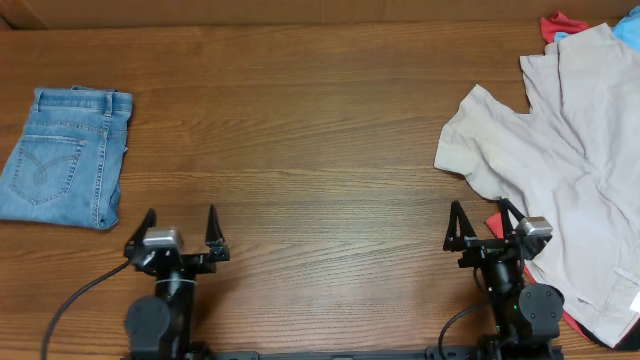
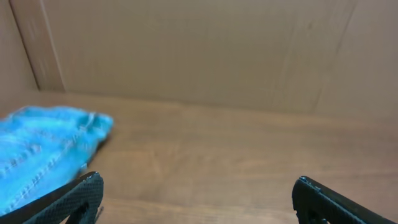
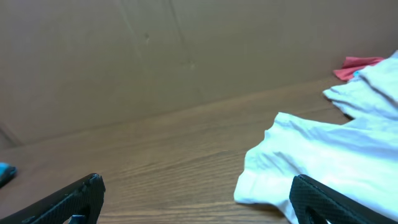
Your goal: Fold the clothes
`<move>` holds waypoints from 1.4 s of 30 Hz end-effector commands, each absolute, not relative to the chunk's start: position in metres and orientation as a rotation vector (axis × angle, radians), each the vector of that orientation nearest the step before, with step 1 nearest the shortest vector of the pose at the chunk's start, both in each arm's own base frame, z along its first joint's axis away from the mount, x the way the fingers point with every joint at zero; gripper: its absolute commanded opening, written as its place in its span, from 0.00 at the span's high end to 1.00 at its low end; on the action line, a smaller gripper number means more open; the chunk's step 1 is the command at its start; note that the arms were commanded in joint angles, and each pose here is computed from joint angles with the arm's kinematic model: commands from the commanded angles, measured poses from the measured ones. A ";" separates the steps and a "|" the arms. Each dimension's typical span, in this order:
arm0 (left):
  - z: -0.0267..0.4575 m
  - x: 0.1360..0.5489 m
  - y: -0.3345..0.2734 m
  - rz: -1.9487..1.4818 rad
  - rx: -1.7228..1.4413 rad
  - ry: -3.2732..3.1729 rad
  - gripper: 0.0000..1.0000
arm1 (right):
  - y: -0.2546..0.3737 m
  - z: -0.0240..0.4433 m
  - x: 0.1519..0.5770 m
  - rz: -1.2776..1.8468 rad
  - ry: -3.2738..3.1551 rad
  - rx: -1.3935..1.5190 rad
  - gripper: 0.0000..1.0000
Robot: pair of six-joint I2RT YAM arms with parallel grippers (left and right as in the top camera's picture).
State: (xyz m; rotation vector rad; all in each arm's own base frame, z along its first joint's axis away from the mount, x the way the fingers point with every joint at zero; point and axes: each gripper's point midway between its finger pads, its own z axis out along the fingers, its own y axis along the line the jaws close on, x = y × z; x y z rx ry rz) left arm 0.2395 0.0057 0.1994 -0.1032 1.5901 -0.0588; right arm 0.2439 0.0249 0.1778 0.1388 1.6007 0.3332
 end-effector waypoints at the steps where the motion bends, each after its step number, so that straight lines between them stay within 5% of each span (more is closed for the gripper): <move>1: 0.258 0.228 0.005 -0.075 -0.107 1.509 0.00 | 0.016 0.222 0.239 0.306 1.525 0.180 0.00; 7: 0.300 0.230 0.006 -0.064 -0.106 1.608 0.00 | 0.016 0.260 0.248 0.296 1.601 0.192 0.00; 15: 0.282 0.258 0.007 -0.049 -0.126 1.940 0.00 | 0.018 0.254 0.297 0.241 1.988 0.221 0.00; 26: 0.227 0.287 0.007 -0.045 -0.144 2.237 0.00 | 0.021 0.135 0.360 0.146 2.556 0.247 0.00; 42: 0.201 0.298 0.007 -0.046 -0.159 2.329 0.00 | -0.008 0.015 0.374 -0.146 2.795 0.223 0.06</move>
